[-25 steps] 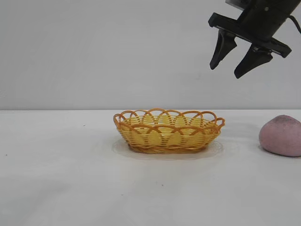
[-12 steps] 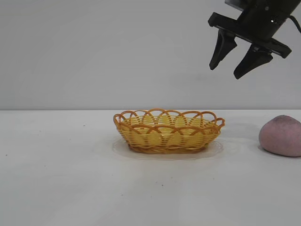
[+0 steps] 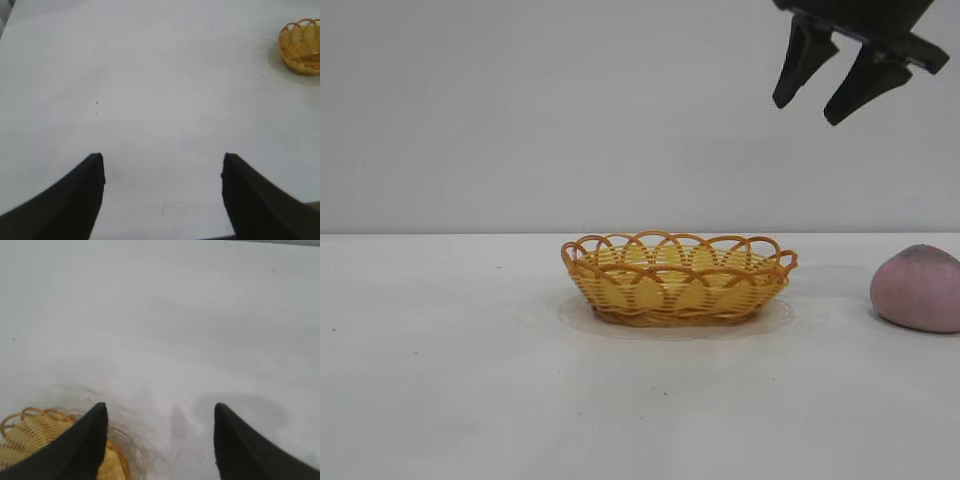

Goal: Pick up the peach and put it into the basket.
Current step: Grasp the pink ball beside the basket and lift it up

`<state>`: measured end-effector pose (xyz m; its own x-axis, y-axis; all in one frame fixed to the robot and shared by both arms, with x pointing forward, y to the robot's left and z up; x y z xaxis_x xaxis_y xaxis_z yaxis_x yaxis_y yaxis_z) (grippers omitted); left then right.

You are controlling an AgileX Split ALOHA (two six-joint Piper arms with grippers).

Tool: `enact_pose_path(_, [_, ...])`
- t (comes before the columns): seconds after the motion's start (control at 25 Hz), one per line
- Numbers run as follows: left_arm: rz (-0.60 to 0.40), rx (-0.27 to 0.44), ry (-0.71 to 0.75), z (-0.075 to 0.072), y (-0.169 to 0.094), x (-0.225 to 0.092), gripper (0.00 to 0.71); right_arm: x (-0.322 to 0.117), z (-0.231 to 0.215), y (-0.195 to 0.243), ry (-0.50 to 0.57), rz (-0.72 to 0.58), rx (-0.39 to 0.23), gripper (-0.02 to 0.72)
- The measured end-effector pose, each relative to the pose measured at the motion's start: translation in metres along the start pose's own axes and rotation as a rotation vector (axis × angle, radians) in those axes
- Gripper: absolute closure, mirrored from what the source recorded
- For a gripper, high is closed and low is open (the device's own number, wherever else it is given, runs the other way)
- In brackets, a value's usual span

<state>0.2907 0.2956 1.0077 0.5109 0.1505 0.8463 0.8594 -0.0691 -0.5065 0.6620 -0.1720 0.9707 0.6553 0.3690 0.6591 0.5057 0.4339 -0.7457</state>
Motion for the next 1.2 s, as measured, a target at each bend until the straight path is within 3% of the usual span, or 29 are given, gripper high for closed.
enact_pose_path(0.36, [0.0,0.0,0.0,0.0,0.0,0.0,0.23,-0.01,0.003,-0.029,-0.152,0.098,-0.03,0.253])
enact_pose_path(0.72, [-0.004,0.021,-0.017,0.001,0.0,0.0,0.23,-0.034,0.0,-0.034,-0.08,0.253,-0.051,0.253])
enact_pose_path(1.2, [-0.007,0.033,-0.033,0.001,0.0,0.0,0.23,-0.053,0.005,-0.04,-0.01,0.375,-0.028,0.253])
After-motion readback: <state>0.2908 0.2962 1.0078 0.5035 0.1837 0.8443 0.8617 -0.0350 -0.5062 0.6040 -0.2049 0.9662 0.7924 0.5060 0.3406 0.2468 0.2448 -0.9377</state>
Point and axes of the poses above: a point on each arm's last joint axis where the gripper is mounted, y pointing out along that axis toward the gripper, z along the wrist's bending axis when the last joint is at zero, x = y × z, the point moved 7 cm from there along y, pointing out along that axis toward the gripper, and after that the axes turned 12 degrees about -y, right-handed, at the moved point
